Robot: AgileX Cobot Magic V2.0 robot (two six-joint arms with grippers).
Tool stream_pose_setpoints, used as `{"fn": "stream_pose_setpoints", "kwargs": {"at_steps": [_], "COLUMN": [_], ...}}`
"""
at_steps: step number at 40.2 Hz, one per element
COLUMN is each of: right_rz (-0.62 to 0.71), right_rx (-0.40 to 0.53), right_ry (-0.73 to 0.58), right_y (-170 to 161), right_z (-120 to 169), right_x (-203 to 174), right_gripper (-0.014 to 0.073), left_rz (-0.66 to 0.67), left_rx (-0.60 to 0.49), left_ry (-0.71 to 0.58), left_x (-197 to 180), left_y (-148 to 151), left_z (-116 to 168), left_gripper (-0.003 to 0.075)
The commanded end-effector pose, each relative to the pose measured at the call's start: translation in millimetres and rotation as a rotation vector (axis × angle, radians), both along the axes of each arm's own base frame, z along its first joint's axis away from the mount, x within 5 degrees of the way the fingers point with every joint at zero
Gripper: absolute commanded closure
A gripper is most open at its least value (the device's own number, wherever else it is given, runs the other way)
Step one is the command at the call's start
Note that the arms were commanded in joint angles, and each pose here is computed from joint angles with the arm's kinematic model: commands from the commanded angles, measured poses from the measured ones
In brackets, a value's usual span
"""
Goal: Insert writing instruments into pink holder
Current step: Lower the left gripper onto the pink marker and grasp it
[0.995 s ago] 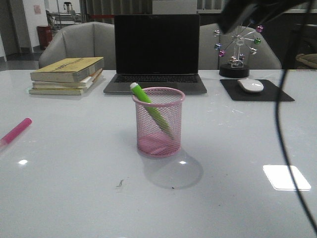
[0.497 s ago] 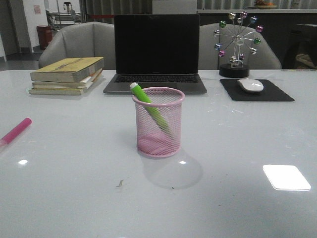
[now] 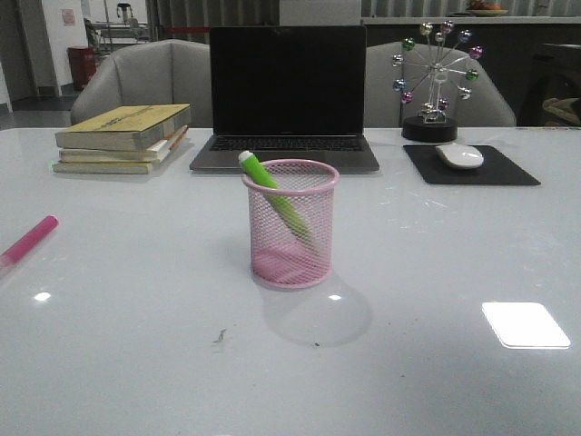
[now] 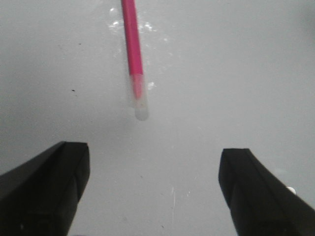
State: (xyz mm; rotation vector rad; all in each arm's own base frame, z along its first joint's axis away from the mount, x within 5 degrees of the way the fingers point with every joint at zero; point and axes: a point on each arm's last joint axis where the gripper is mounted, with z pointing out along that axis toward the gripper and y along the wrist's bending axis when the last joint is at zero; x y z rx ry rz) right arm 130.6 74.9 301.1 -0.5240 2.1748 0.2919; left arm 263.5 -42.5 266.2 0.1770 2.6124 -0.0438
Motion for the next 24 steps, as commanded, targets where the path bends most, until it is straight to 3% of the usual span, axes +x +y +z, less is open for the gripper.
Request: {"fn": "stream_pose_setpoints", "kwargs": {"at_steps": [1, 24], "right_rz": [0.005, 0.005], "right_rx": [0.041, 0.041], "right_ry": [-0.089, -0.089], "right_y": [1.2, 1.2], "right_z": [15.1, 15.1], "right_x": [2.3, 2.3], "right_gripper": [0.0116, 0.0116], "left_rz": [0.043, 0.065], "left_rx": [-0.015, 0.001], "left_ry": [-0.069, 0.050], "left_x": [30.2, 153.1], "left_y": [5.2, -2.5], "left_z": [7.4, -55.3], "left_gripper": [0.0140, 0.0140]}}
